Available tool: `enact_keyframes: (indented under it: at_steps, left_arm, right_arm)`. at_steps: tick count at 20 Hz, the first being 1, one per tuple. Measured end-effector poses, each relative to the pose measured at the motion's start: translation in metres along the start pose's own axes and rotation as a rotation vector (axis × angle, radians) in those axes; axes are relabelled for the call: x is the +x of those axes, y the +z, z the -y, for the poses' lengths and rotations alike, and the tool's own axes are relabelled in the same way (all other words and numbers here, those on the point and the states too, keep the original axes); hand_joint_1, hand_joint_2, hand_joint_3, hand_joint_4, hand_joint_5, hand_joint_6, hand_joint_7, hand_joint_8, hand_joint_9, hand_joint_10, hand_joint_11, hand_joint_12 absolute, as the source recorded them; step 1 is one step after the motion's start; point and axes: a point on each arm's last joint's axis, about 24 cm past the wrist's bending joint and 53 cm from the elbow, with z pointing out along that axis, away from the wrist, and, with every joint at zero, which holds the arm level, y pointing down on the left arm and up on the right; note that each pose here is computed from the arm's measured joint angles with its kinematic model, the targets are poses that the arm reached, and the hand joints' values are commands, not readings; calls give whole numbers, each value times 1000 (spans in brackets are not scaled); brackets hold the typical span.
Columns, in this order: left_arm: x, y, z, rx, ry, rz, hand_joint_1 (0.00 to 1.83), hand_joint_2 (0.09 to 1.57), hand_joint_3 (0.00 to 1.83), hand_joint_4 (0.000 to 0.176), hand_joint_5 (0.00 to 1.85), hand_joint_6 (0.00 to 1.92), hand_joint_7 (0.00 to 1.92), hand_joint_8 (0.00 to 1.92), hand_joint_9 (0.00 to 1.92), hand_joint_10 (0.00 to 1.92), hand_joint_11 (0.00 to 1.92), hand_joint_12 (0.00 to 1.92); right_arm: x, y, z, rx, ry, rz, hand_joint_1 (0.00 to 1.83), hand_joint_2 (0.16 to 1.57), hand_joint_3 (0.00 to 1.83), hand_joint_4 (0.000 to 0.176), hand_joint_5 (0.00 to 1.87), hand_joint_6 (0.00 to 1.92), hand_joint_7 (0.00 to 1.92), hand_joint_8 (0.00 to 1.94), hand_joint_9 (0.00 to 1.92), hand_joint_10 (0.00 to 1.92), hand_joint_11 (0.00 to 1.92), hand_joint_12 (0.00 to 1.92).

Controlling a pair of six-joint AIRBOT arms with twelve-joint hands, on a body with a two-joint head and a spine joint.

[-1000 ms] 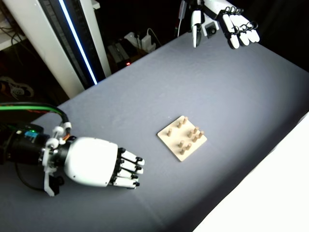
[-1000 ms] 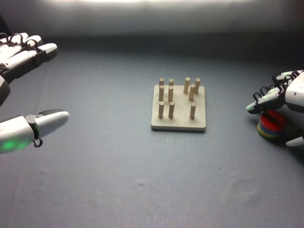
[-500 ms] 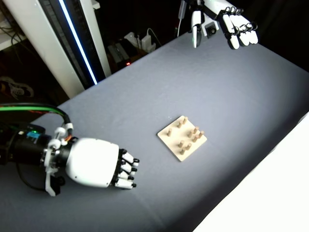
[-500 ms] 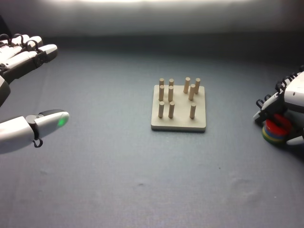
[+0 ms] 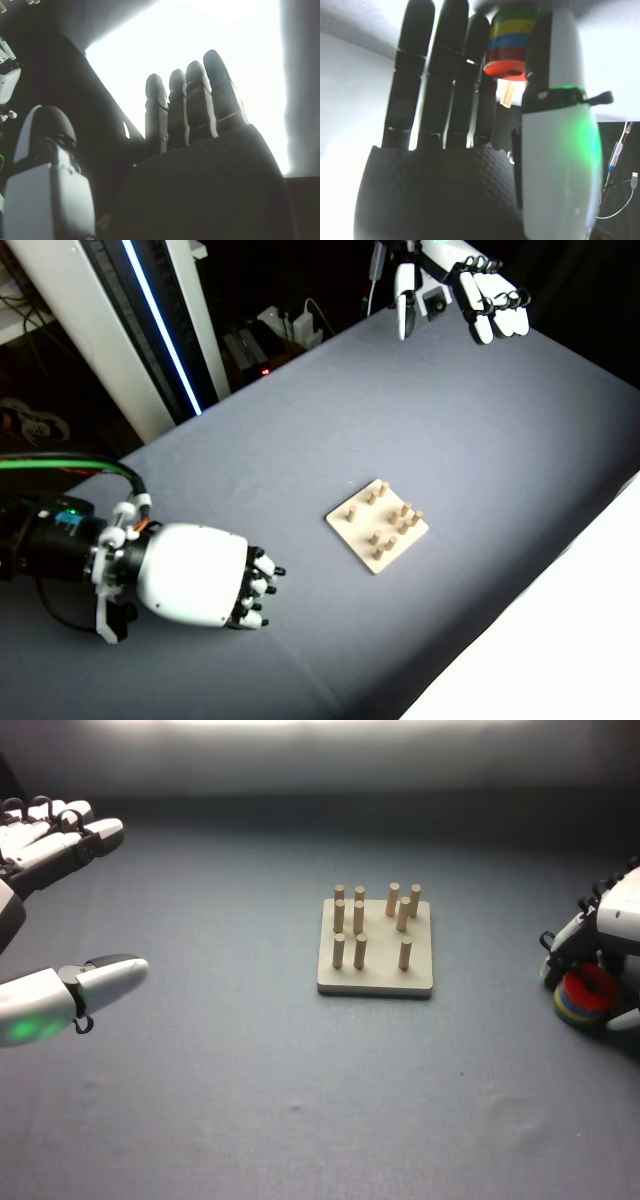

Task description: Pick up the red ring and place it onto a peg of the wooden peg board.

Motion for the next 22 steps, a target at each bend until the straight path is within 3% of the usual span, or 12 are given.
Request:
enact_keyframes:
  at_steps: [3, 5, 7, 9, 10, 12, 14, 17, 18, 19, 20, 22]
  left_arm:
    - [-1, -1, -2, -6, 0, 3, 494, 1098, 1, 16, 325, 4, 227, 2, 144, 2, 0, 445]
    - [-2, -2, -3, -11, 0, 10, 523, 1099, 0, 35, 326, 2, 227, 0, 145, 0, 0, 453]
    - [-3, -3, -4, -14, -2, 13, 557, 1110, 3, 30, 322, 0, 208, 0, 135, 0, 0, 419]
    - [-5, -4, -6, -19, -2, 20, 557, 1113, 1, 41, 322, 0, 223, 3, 150, 4, 0, 449]
    - [-5, -4, -5, -17, -3, 21, 555, 1111, 0, 49, 322, 0, 226, 3, 151, 4, 0, 449]
    - [-5, -4, -4, -13, -2, 21, 570, 1112, 1, 63, 302, 0, 214, 0, 156, 1, 0, 479]
    - [-6, -4, -5, -14, -2, 22, 590, 1117, 0, 54, 284, 1, 197, 2, 146, 3, 0, 447]
    - [-5, -4, -6, -16, -3, 20, 583, 1117, 0, 68, 292, 2, 194, 1, 155, 2, 0, 534]
    - [-5, -4, -5, -16, -3, 20, 578, 1123, 1, 62, 289, 0, 204, 2, 171, 5, 0, 581]
    - [-5, -4, -5, -16, -3, 20, 589, 1125, 1, 57, 289, 0, 208, 1, 183, 5, 0, 616]
    - [-5, -4, -6, -17, -3, 20, 600, 1124, 0, 62, 282, 0, 205, 0, 182, 3, 0, 613]
    - [-5, -4, -5, -16, -4, 19, 600, 1125, 1, 62, 281, 1, 205, 2, 162, 4, 0, 516]
  right_arm:
    - [-13, 5, -21, -59, 6, 37, 1265, 1065, 3, 0, 1044, 776, 1147, 871, 1070, 840, 797, 1374]
    - [-27, 13, -48, -138, 18, 86, 1274, 1083, 1, 0, 1108, 580, 1041, 1165, 1046, 1366, 905, 1701]
    - [-32, 21, -69, -196, 20, 107, 1147, 1124, 14, 0, 957, 1054, 999, 1636, 1012, 1868, 1038, 1912]
    - [-36, 30, -92, -253, -1, 117, 1168, 1095, 0, 0, 1028, 921, 1015, 1420, 1027, 1797, 1028, 1921]
    - [-38, 34, -99, -269, -5, 122, 1251, 1098, 0, 0, 1049, 705, 1030, 1236, 1019, 1568, 942, 1795]
    - [-42, 41, -110, -297, -5, 137, 1252, 1062, 0, 0, 1023, 888, 1211, 670, 1122, 705, 849, 1202]
    - [-42, 49, -114, -299, -4, 137, 1260, 1037, 1, 1, 1080, 860, 1286, 434, 1233, 386, 804, 1107]
    - [-46, 56, -117, -295, -12, 141, 1267, 1026, 0, 2, 1111, 810, 1321, 370, 1263, 530, 874, 1255]
    - [-49, 57, -117, -295, -9, 148, 1370, 1037, 0, 0, 1073, 787, 1350, 205, 1079, 1015, 746, 1285]
    - [-49, 59, -115, -287, -11, 146, 1289, 1023, 0, 0, 1140, 714, 1338, 343, 1058, 807, 658, 1280]
    - [-47, 62, -113, -279, -10, 143, 1376, 1028, 0, 0, 1094, 772, 1335, 274, 1051, 986, 685, 1229]
    - [-43, 69, -108, -255, -11, 130, 1276, 1003, 0, 0, 1207, 560, 1311, 496, 1116, 933, 798, 1499]
